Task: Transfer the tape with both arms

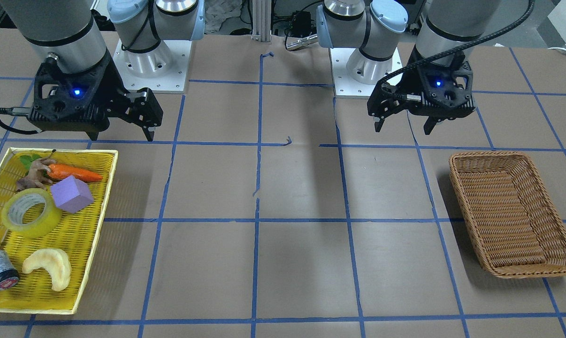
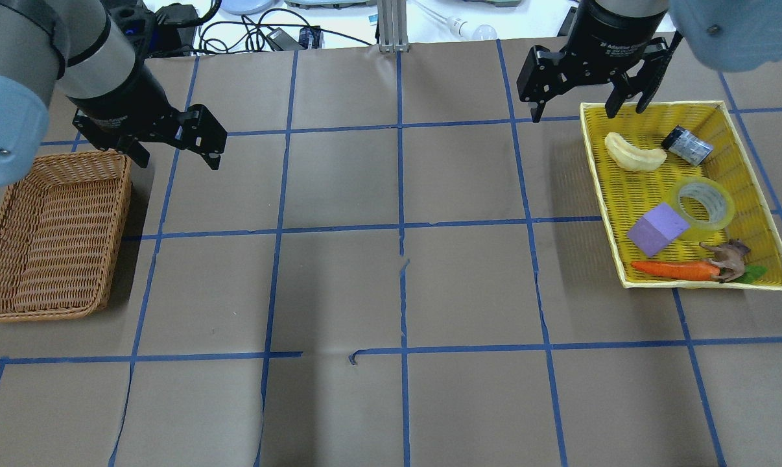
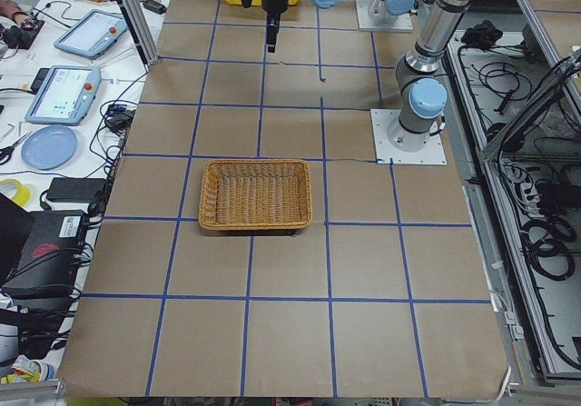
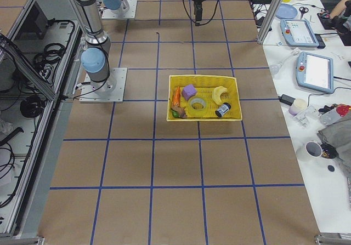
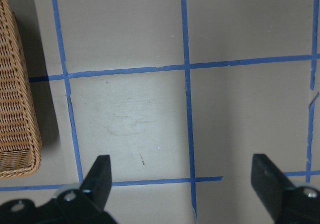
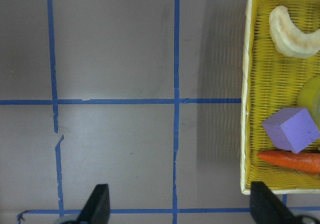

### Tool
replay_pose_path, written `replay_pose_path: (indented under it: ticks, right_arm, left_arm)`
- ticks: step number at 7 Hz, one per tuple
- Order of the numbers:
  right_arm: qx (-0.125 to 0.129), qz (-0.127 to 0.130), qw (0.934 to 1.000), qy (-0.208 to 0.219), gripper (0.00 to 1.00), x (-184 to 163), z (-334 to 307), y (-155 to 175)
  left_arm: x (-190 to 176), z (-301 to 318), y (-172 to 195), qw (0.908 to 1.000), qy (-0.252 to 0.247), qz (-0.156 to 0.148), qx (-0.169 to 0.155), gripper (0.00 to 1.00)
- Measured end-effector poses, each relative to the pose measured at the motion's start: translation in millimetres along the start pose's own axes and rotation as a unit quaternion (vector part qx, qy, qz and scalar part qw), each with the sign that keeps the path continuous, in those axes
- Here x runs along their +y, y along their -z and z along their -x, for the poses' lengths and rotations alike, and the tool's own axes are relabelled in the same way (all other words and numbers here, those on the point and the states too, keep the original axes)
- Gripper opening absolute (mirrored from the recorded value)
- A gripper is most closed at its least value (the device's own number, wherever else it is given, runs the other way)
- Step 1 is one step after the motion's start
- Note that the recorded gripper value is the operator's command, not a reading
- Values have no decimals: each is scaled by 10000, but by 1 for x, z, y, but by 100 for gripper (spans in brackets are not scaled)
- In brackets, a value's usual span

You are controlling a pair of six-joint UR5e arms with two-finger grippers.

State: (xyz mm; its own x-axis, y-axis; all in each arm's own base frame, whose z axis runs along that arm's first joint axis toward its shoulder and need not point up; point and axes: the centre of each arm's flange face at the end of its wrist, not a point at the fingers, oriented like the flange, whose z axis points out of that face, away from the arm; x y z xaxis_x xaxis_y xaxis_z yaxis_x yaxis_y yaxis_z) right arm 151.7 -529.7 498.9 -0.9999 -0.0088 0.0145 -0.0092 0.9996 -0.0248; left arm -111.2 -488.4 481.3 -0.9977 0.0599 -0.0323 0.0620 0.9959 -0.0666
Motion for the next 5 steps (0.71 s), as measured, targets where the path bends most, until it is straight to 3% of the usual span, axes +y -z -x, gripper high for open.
replay_pose_path:
  ticks: [5]
  right_arm:
    - [-6,14,10000,24,100,-3,-2,0]
  left_arm:
    - [0,0,0,10000,1,0,2,100]
